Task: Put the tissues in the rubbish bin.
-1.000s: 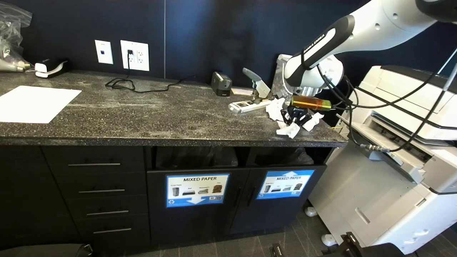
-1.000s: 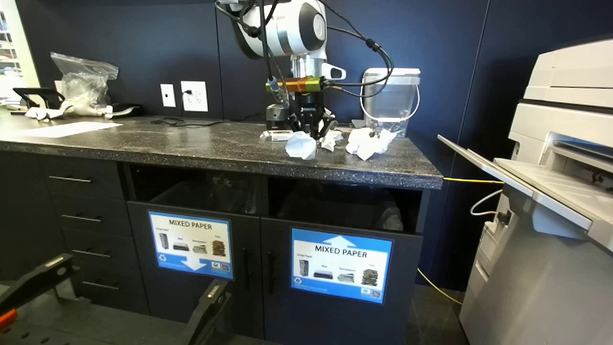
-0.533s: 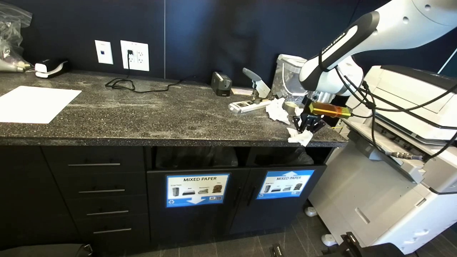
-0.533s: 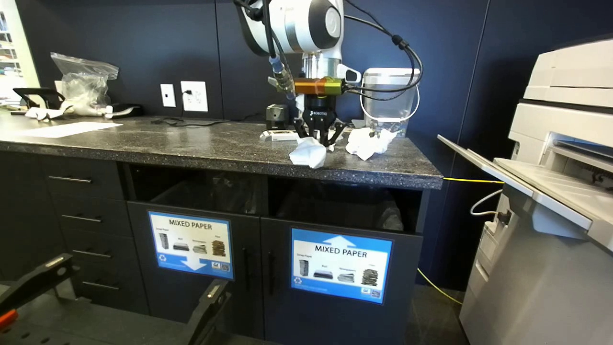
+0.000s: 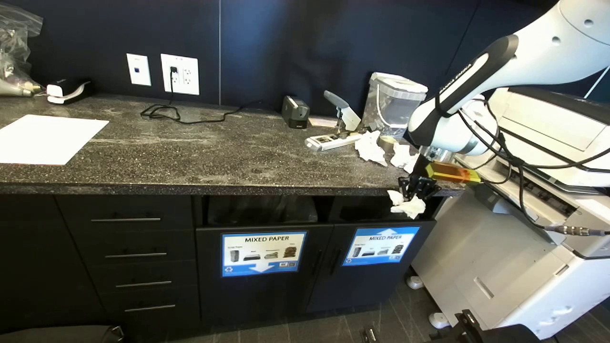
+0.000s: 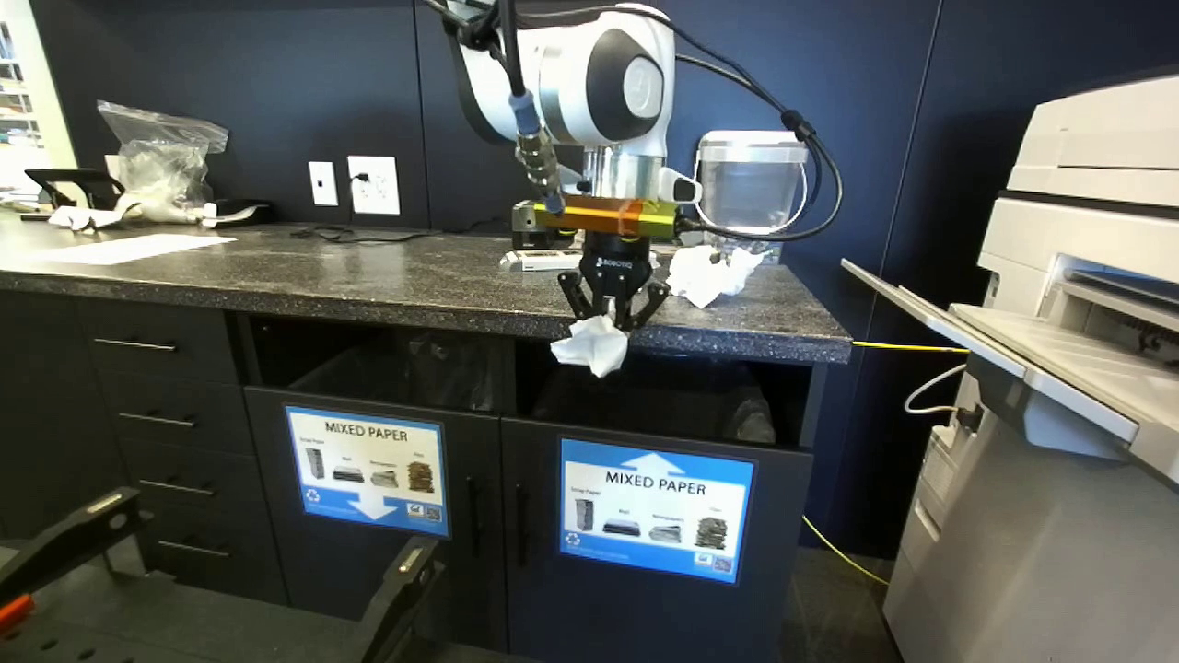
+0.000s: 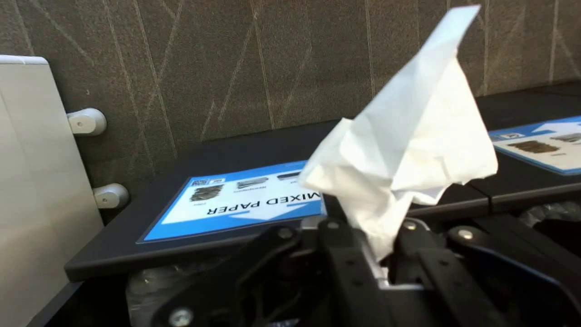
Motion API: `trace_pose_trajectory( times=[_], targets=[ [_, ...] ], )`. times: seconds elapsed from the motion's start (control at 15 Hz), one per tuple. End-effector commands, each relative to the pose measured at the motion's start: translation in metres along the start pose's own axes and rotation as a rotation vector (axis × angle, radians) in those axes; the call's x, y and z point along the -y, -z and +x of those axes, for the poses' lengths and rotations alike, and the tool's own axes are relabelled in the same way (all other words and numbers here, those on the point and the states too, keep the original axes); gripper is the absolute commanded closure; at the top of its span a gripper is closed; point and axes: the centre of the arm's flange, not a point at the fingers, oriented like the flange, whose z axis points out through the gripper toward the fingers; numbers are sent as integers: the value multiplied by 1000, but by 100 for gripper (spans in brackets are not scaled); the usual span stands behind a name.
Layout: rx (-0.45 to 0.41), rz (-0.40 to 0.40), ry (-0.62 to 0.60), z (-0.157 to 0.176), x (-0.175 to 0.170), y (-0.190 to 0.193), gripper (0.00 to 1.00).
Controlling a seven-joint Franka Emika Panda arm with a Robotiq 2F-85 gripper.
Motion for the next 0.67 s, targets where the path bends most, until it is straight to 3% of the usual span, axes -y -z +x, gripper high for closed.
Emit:
trace_pose_trajectory(
  times=[0.0,0.6],
  targets=[
    [-52,23,29,-32,-5,-15,81],
    [-284,132,-136,-55,-25,-89,82]
  ],
)
